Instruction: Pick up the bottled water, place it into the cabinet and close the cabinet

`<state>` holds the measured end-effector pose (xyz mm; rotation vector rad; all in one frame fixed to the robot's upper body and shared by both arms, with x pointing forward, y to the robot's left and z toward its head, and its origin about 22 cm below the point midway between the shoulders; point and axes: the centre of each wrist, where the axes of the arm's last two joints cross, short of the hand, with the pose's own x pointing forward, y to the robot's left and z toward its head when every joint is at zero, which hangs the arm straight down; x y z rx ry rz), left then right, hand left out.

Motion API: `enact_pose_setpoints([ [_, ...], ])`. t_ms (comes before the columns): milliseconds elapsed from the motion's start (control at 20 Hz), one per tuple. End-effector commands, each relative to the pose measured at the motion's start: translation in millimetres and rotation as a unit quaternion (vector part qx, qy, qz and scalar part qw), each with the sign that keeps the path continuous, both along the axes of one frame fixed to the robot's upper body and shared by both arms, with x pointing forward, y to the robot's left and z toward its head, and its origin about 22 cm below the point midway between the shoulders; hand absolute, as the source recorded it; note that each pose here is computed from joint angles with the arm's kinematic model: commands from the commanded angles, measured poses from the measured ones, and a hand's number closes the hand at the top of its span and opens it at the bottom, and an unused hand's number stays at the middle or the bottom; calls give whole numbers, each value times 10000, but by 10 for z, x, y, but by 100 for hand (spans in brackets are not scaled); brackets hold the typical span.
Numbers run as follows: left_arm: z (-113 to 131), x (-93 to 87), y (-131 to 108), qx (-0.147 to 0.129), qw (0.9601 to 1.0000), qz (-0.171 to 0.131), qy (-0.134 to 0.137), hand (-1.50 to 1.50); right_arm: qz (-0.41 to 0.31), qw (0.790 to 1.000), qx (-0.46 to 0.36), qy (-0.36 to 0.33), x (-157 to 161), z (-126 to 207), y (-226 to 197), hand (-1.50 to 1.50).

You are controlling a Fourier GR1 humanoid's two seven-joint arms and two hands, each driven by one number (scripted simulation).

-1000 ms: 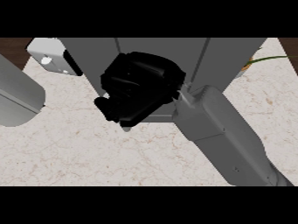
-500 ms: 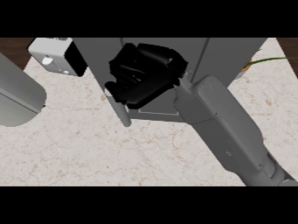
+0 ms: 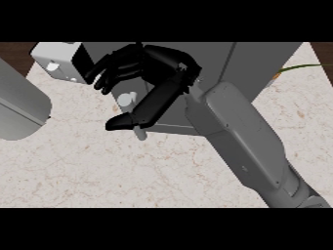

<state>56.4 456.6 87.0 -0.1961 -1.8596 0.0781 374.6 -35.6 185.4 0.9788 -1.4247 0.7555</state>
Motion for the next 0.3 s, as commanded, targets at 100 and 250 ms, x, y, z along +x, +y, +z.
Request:
enact_pose_setpoints([
  [100, 5, 82, -40, 68, 9998, -145, -118, -150, -1352, 9887, 384, -518, 289, 414, -253, -150],
  [250, -26, 35, -104, 15, 9997, -227, -24, -150, -1355, 9885, 463, -496, 309, 600, -285, -150],
])
